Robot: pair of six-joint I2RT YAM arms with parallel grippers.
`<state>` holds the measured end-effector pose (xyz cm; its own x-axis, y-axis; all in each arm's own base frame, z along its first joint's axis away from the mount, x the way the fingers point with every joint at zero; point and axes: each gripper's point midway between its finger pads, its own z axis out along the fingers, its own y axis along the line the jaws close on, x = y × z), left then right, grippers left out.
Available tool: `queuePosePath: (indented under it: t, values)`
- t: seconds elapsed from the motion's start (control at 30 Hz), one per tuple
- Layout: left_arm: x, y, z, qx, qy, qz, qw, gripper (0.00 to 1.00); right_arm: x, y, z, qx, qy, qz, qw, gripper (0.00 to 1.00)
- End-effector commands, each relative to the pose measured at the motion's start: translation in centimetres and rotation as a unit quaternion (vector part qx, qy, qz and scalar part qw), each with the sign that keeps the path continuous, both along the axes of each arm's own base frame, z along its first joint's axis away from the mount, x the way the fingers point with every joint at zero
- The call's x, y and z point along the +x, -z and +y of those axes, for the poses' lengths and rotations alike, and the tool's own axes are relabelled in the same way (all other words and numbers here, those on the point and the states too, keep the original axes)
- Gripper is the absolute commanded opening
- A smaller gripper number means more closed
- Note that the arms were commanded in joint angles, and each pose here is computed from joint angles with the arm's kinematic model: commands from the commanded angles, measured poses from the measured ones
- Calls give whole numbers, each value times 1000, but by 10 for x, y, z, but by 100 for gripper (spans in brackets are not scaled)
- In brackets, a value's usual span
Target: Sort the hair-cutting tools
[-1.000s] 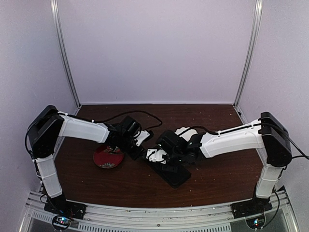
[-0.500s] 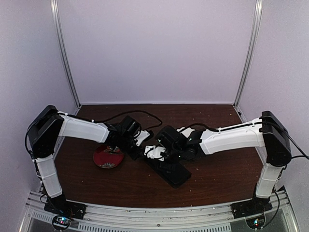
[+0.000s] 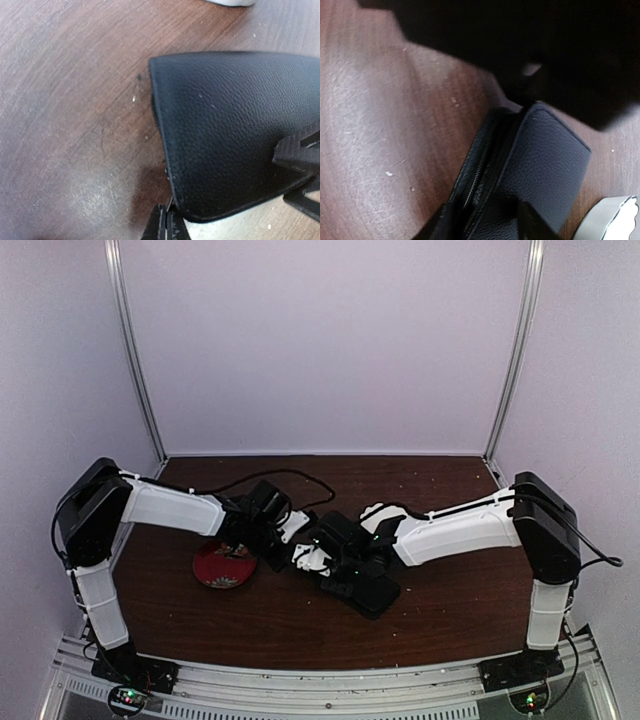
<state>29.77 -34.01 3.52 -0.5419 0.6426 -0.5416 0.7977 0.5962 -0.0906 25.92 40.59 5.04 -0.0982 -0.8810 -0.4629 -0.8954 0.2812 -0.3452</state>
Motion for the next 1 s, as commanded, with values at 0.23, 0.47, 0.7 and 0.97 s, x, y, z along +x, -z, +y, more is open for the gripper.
queuePosePath:
  t: [0.23, 0.47, 0.7, 0.97]
  values:
    - [-51, -13, 6, -74, 14, 61, 995, 0, 37, 2, -20, 4, 90, -18, 996, 1]
    - [-42, -42, -40, -172, 23, 79, 982, 0, 20, 10, -9, 7, 69, 20, 997, 0]
    - [-24, -18, -10, -70, -27, 60, 995, 0, -42, -29, -15, 11, -77, 107, 991, 32]
    - [0, -6, 24, -1, -65, 28, 997, 0, -56, -31, -111, -98, -258, 20, 961, 46]
